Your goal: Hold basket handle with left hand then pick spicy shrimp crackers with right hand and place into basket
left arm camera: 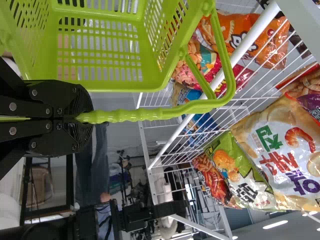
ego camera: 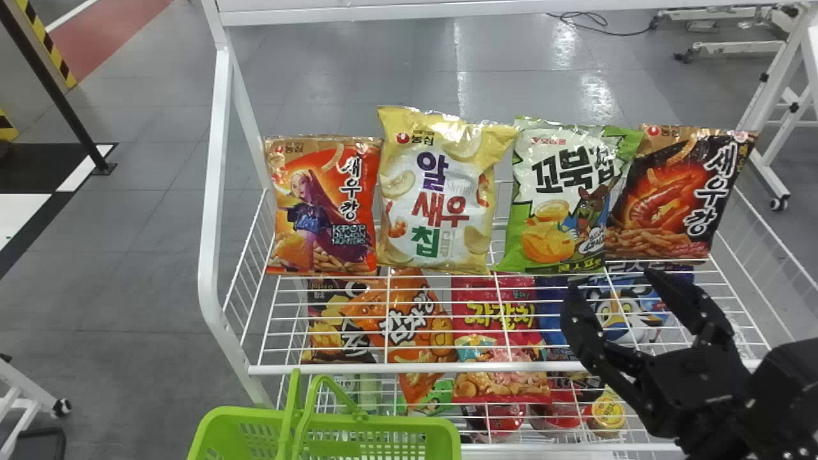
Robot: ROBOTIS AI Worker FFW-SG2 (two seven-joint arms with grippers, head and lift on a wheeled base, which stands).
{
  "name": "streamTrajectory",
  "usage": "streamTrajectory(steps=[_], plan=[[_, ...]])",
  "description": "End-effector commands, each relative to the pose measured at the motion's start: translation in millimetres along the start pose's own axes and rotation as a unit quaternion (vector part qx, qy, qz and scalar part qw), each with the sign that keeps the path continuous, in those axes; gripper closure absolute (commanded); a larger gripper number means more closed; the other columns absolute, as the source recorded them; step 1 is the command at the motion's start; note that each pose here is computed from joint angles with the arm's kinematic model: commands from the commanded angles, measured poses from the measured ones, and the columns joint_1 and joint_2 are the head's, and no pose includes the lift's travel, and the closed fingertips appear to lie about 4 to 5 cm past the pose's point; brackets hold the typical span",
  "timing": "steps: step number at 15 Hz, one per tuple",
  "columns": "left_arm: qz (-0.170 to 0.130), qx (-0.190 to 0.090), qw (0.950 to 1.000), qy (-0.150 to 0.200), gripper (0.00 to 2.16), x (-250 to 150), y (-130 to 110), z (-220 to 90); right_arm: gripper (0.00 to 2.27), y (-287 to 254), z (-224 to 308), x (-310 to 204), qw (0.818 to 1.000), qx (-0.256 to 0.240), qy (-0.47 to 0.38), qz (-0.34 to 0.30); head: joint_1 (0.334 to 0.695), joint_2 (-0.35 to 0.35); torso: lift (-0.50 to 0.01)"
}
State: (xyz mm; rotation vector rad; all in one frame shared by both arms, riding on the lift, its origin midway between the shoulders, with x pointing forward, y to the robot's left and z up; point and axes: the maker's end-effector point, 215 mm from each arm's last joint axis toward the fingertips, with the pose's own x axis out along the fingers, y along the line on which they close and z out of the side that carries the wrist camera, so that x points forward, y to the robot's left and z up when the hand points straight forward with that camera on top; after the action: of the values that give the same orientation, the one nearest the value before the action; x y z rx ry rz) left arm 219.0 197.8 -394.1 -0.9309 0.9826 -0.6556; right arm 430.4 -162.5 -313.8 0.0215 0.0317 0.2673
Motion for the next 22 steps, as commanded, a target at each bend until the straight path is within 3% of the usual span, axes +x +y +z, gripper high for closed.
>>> streamTrajectory(steps=[1,14,22], plan=[[0.002,-0.001,1.0000,0.001,1.89,0.1,1.1,-1.3,0.14,-1.7,2.3,-0.3,1.000,-0.001,-0.003,-0.001,0.695,0.064,-0.037],[0.002,-0.001,1.0000,0.003,1.89,1.9,0.8,-2.0,0.14,-4.8,5.0,-0.9,1.000,0.001,-0.009,-0.007,0.695,0.057,-0.037],[0.001,0.002,0.9999,0.011,1.89,5.7,-2.6,-7.6,0.14,-75.7,17.6,37.9,0.996,-0.022,-0.039,-0.077,0.695,-0.017,-0.037]])
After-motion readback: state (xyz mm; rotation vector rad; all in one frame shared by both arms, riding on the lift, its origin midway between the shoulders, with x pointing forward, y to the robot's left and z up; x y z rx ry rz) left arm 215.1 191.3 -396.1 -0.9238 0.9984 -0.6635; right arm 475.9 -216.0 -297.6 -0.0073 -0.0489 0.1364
